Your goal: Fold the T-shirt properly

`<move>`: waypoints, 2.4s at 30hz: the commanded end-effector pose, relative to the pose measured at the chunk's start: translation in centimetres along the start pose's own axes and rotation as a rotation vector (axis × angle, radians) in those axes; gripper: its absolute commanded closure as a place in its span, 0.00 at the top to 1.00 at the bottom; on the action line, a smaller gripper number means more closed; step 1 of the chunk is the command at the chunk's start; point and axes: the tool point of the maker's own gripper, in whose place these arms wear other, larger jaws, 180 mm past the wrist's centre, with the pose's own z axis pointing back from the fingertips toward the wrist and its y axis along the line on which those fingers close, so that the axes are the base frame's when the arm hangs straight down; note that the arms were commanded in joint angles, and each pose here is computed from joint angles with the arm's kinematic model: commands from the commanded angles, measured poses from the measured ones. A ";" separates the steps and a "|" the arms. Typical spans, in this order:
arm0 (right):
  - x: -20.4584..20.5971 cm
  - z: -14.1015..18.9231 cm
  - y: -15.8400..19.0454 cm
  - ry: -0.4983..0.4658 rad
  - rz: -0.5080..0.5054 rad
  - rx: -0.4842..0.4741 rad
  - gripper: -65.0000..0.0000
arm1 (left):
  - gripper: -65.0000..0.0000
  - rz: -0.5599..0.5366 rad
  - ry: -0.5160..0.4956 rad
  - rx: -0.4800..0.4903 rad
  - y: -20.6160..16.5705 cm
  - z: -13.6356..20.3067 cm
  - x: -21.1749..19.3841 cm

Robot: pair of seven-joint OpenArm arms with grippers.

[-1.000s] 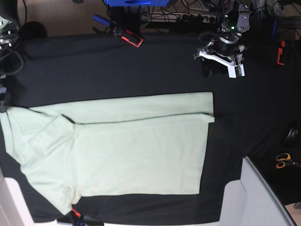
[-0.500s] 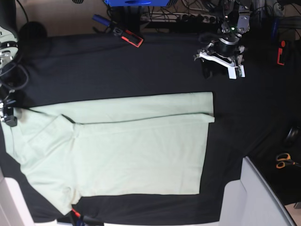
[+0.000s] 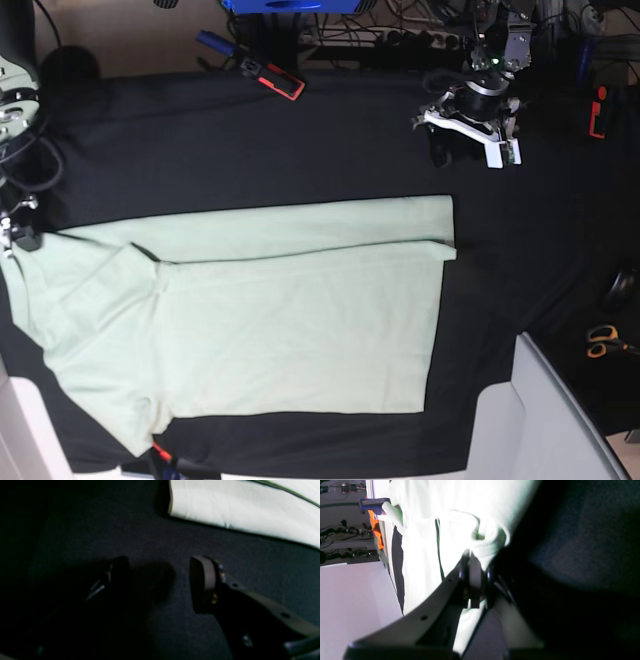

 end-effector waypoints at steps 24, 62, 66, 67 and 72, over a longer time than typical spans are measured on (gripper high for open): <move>2.0 0.2 1.0 -0.037 0.020 0.028 0.00 | 1.00 0.340 -0.039 -0.005 -1.5 -5.4 2.2; 1.9 0.4 0.9 -0.016 0.023 0.025 0.00 | 1.00 0.355 -0.060 -0.106 -6.9 -7.0 4.3; 1.9 0.4 0.9 -0.016 0.023 0.025 0.00 | 0.68 0.357 -0.042 -0.094 -6.7 -7.3 3.5; 1.8 0.4 0.8 -0.015 0.023 0.024 0.00 | 0.52 0.357 -0.038 -0.092 -6.6 -7.4 3.4; 1.8 0.5 0.7 -0.014 0.023 0.021 0.00 | 0.24 0.359 -0.024 -0.087 -6.5 -7.6 2.9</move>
